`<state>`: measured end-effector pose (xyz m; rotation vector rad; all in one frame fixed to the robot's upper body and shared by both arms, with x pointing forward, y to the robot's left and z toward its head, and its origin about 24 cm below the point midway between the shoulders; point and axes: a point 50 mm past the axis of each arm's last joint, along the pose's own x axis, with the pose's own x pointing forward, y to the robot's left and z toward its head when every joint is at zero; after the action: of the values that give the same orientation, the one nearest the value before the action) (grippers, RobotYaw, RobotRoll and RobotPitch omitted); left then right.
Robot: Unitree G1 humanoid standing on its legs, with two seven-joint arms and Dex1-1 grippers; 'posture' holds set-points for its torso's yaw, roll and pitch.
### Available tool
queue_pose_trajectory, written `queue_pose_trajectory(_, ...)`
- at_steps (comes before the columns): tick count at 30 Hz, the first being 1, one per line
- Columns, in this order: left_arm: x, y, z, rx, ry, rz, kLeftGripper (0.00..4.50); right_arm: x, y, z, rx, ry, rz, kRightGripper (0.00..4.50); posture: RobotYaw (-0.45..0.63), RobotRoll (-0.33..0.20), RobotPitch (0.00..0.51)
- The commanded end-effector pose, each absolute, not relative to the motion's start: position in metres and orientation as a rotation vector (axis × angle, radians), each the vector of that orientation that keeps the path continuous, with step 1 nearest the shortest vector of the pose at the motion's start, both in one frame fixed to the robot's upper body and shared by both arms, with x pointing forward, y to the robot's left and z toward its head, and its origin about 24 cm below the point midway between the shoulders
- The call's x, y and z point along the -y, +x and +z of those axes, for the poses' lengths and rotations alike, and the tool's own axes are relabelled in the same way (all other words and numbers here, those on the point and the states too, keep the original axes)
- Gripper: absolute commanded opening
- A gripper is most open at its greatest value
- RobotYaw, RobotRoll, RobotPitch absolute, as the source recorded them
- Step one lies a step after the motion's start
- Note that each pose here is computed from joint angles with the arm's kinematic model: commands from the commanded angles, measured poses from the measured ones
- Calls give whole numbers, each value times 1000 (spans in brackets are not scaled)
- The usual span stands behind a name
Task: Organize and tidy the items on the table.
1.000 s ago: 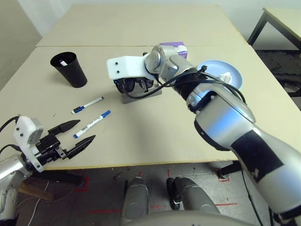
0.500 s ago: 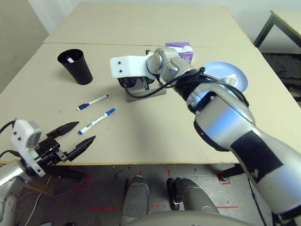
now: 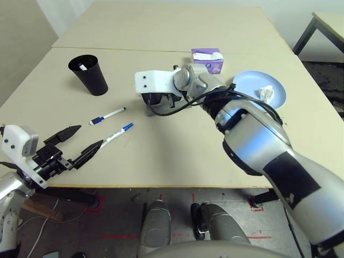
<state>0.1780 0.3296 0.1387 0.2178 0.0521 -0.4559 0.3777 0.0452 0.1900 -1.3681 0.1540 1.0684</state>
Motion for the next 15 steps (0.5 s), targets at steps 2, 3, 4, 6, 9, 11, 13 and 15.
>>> queue_pose_trajectory(2, -324, 175, 135, -63, 212, -466, 4500, -49, 374, 174, -183, -1353, 1079, 126, 209, 0, 193)
queue_pose_trajectory(3, -324, 175, 135, -63, 211, -467, 4500, -49, 374, 173, -187, -1353, 1077, 126, 211, 0, 194)
queue_pose_trajectory(4, -324, 174, 135, -63, 211, -467, 4500, -49, 374, 172, -190, -1353, 1076, 126, 211, 0, 194)
queue_pose_trajectory(6, -323, 173, 134, -62, 209, -470, 4500, -49, 373, 171, -195, -1353, 1076, 125, 214, 0, 194)
queue_pose_trajectory(9, -321, 172, 134, -63, 209, -477, 4500, -49, 373, 168, -203, -1355, 1079, 125, 215, 0, 195)
queue_pose_trajectory(11, -320, 172, 134, -62, 210, -479, 4500, -50, 372, 167, -207, -1354, 1084, 124, 212, 0, 195)
queue_pose_trajectory(13, -319, 173, 135, -51, 208, -488, 4500, -50, 371, 166, -209, -1355, 1087, 124, 216, 0, 195)
queue_pose_trajectory(15, -318, 174, 136, -43, 209, -497, 4500, -50, 371, 164, -210, -1355, 1086, 124, 219, 0, 194)
